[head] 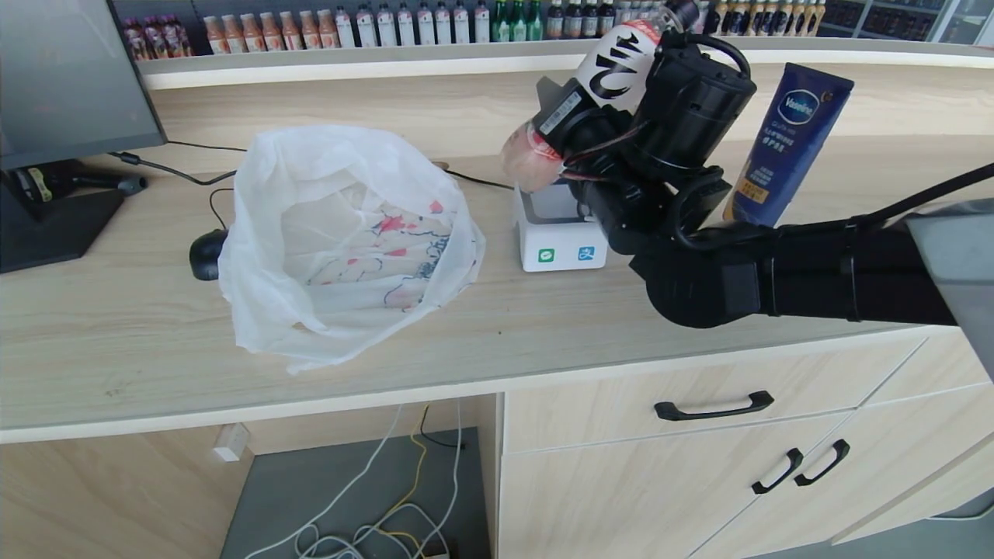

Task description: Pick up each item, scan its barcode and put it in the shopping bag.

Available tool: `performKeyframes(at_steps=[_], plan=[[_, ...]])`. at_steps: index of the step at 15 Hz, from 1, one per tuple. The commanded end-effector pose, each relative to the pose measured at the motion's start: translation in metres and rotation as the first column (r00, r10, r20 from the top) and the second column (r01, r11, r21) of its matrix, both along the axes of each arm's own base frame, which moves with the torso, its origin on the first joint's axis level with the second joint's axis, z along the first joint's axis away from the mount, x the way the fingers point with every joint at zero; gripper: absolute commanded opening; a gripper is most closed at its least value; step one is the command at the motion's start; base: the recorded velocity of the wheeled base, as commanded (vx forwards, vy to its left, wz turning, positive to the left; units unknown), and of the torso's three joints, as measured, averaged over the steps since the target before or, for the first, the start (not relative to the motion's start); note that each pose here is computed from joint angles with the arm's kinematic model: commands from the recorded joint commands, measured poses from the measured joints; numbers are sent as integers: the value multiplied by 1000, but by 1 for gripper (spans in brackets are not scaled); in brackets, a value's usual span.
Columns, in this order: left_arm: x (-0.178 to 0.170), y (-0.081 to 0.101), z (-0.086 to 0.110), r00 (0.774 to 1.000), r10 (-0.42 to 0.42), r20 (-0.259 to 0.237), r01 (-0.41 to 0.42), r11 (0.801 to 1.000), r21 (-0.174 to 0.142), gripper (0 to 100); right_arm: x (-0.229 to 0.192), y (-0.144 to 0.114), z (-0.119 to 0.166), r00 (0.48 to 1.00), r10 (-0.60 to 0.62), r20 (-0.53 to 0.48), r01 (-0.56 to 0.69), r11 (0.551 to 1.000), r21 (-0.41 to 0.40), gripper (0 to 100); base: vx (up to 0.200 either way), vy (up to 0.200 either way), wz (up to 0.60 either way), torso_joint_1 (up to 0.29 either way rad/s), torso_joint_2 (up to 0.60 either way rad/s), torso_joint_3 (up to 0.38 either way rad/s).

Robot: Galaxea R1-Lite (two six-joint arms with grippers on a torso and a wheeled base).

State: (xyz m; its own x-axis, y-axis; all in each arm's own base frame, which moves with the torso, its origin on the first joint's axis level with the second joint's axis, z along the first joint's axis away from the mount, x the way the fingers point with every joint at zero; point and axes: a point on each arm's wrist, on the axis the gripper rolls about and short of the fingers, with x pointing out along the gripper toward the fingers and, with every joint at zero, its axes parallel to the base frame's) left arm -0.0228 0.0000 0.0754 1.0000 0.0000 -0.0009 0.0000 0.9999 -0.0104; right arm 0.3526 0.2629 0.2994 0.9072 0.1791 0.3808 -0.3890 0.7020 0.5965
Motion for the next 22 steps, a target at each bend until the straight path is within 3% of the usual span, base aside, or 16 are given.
performKeyframes(at_steps=[1,8,22], plan=[[0,0,0,1000,0,-1,0,1000,0,100,2,1,-3,1000,1,-7,-1,1000,1,0,0,0,0,0,0,0],[0,0,0,1000,0,-1,0,1000,0,100,20,-16,3,993,-7,-116,23,990,137,0,0,0,0,0,0,0],[0,0,0,1000,0,-1,0,1000,0,100,17,-7,-5,976,70,-206,-18,969,245,0,0,0,0,0,0,0]])
